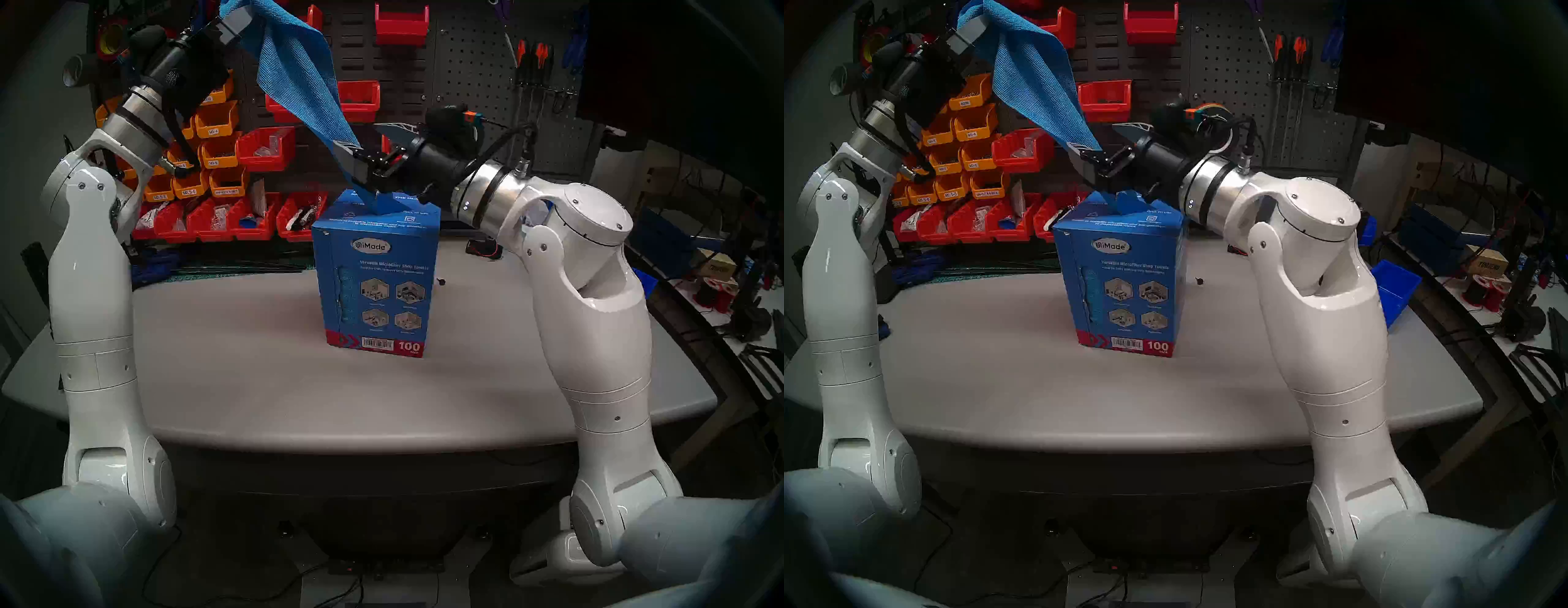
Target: Take out a shop towel
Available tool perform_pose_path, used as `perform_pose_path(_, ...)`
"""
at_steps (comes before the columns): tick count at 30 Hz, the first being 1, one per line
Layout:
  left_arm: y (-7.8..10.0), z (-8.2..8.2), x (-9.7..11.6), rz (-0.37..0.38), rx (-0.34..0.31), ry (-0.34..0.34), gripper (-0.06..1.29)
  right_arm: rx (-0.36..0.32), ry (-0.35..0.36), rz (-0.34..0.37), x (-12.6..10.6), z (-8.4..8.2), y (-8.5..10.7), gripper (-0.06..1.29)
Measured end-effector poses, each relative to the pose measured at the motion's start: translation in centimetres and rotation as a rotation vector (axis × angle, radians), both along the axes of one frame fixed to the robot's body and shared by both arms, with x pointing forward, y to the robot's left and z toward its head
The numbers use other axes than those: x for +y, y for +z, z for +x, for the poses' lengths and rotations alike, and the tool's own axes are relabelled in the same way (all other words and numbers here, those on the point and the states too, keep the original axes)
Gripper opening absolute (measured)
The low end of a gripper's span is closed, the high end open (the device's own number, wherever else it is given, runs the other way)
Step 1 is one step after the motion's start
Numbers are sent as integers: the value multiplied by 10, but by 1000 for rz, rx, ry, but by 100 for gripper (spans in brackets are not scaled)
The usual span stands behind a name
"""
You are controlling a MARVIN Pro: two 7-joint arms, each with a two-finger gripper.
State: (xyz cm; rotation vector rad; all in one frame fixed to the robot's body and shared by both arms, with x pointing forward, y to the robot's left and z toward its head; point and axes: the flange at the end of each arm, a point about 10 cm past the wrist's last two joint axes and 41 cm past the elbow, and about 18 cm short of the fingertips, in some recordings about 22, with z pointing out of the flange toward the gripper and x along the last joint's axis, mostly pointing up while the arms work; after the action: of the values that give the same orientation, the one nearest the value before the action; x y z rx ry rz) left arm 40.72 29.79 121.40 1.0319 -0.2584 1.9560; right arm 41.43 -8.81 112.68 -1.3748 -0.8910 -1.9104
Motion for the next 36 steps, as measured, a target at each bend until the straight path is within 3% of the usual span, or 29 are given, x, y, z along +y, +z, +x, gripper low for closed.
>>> perform_pose_path(14, 0, 0, 0, 0, 0, 0, -2, 14, -36, -18, 7, 27, -6, 125)
perform_pose_path(36, 0, 0, 0, 0, 0, 0, -2, -70, 17, -43, 27, 26, 24, 125)
